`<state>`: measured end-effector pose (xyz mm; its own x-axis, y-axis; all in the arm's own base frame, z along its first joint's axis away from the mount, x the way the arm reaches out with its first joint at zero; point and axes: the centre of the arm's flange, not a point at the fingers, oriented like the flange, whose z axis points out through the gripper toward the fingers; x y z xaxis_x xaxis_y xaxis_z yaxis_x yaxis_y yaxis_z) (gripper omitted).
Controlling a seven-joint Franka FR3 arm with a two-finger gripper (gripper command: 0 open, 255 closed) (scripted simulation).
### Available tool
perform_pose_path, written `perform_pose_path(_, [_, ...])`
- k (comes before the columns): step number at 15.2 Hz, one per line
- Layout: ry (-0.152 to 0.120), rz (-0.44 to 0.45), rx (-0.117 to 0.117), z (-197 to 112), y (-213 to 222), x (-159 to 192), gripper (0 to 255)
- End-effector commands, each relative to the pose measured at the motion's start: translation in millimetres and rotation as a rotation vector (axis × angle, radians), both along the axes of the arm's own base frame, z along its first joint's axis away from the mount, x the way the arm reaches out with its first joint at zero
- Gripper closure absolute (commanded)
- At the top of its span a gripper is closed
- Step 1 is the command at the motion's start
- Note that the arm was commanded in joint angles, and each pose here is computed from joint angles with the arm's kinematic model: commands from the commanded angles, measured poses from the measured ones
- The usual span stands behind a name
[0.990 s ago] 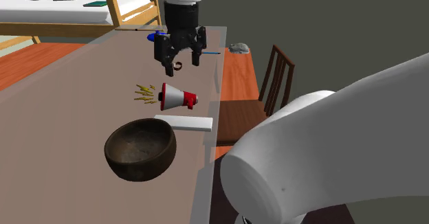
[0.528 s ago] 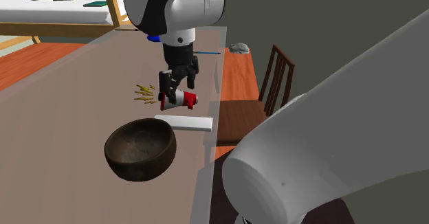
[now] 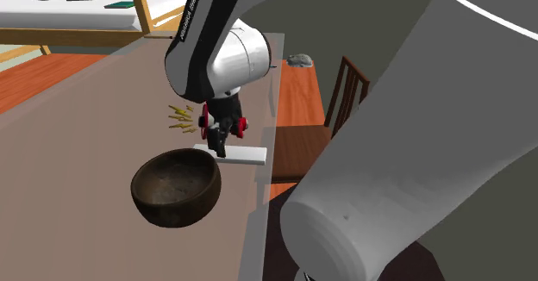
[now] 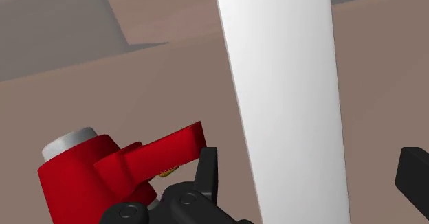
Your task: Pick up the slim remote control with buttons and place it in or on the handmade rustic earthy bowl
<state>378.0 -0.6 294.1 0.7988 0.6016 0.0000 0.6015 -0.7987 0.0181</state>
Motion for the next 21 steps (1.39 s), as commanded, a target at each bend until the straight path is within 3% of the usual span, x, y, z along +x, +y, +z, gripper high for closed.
perform_pose_path(1, [-0.002, 0.008, -0.002, -11.5, -0.3, -1.1, 0])
perform_pose_path(6, [-0.002, 0.008, -0.002, -35.7, -0.7, -0.8, 0])
perform_pose_path(14, [-0.002, 0.008, -0.002, -35.7, -0.7, -0.8, 0])
perform_pose_path(15, [-0.002, 0.008, -0.002, -35.7, -0.7, -0.8, 255])
perform_pose_path(21, [-0.002, 0.008, -0.002, -35.9, -0.5, -0.4, 255])
